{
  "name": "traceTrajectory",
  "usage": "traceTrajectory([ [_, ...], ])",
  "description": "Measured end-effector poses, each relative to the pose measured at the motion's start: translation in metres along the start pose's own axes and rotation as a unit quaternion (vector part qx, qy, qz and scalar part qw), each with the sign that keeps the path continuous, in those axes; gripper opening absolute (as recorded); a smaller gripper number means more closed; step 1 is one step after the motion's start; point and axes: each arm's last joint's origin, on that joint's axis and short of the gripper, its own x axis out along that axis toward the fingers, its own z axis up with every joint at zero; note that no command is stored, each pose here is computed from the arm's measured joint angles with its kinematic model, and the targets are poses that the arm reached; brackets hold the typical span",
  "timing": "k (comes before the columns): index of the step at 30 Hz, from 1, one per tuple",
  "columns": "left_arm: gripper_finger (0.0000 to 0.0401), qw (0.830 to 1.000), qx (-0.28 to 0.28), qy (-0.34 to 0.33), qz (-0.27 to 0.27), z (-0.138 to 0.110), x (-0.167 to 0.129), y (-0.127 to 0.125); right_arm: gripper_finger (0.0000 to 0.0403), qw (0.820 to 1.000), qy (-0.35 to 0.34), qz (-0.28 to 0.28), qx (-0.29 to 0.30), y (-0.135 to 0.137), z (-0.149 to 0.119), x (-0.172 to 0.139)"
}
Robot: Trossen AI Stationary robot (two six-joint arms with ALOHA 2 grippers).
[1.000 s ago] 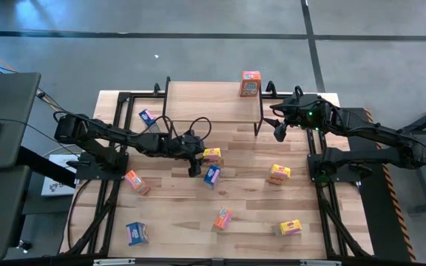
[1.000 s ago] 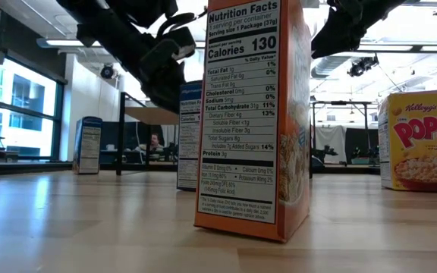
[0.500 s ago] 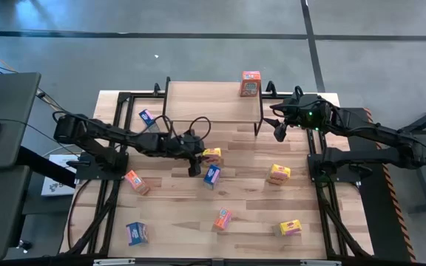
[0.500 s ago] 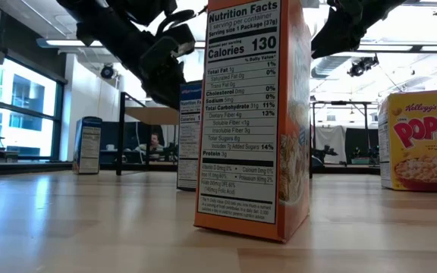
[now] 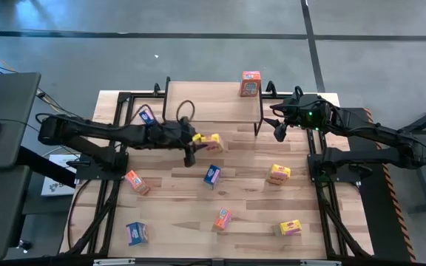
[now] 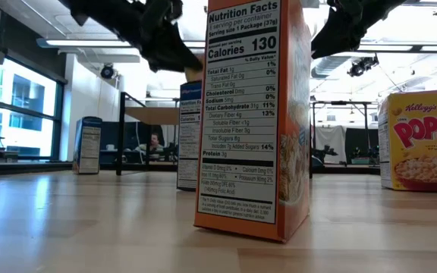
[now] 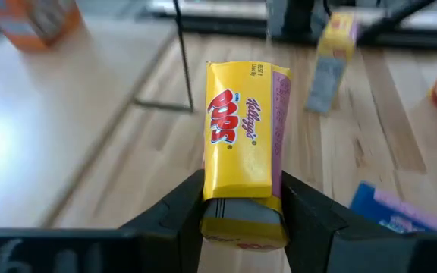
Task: Stack cereal on shelf
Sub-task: Put the top left yellow cereal box on the shelf
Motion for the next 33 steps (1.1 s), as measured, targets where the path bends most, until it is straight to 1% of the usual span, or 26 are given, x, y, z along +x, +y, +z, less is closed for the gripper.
traceTrajectory([
  [5, 0.0131, 0.999, 0.017, -0.046, 0.017, 0.014, -0.021, 0.013, 0.0257, 1.000, 0.000, 0.000, 0.000, 0.000, 0.000, 0.000],
  [9, 0.0131, 0.994, 0.026, -0.092, 0.044, 0.026, -0.036, 0.028, 0.0257, 1.000, 0.000, 0.000, 0.000, 0.000, 0.000, 0.000],
  [12, 0.0131, 0.991, 0.030, -0.115, 0.068, 0.039, -0.045, 0.041, 0.0257, 1.000, 0.000, 0.000, 0.000, 0.000, 0.000, 0.000],
  [19, 0.0131, 0.985, 0.064, -0.111, 0.115, 0.071, -0.060, 0.069, 0.0257, 1.000, 0.001, 0.000, 0.000, 0.000, 0.000, 0.000],
  [24, 0.0131, 0.984, 0.073, -0.105, 0.121, 0.088, -0.064, 0.094, 0.0257, 1.000, 0.001, 0.000, 0.000, 0.000, 0.000, 0.000],
  [28, 0.0131, 0.985, 0.075, -0.087, 0.131, 0.093, -0.058, 0.114, 0.0257, 1.000, 0.001, 0.000, 0.000, 0.000, 0.000, 0.000],
  [33, 0.0131, 0.985, 0.087, -0.073, 0.129, 0.096, -0.044, 0.136, 0.0257, 1.000, 0.002, 0.000, -0.001, 0.000, 0.000, 0.000],
])
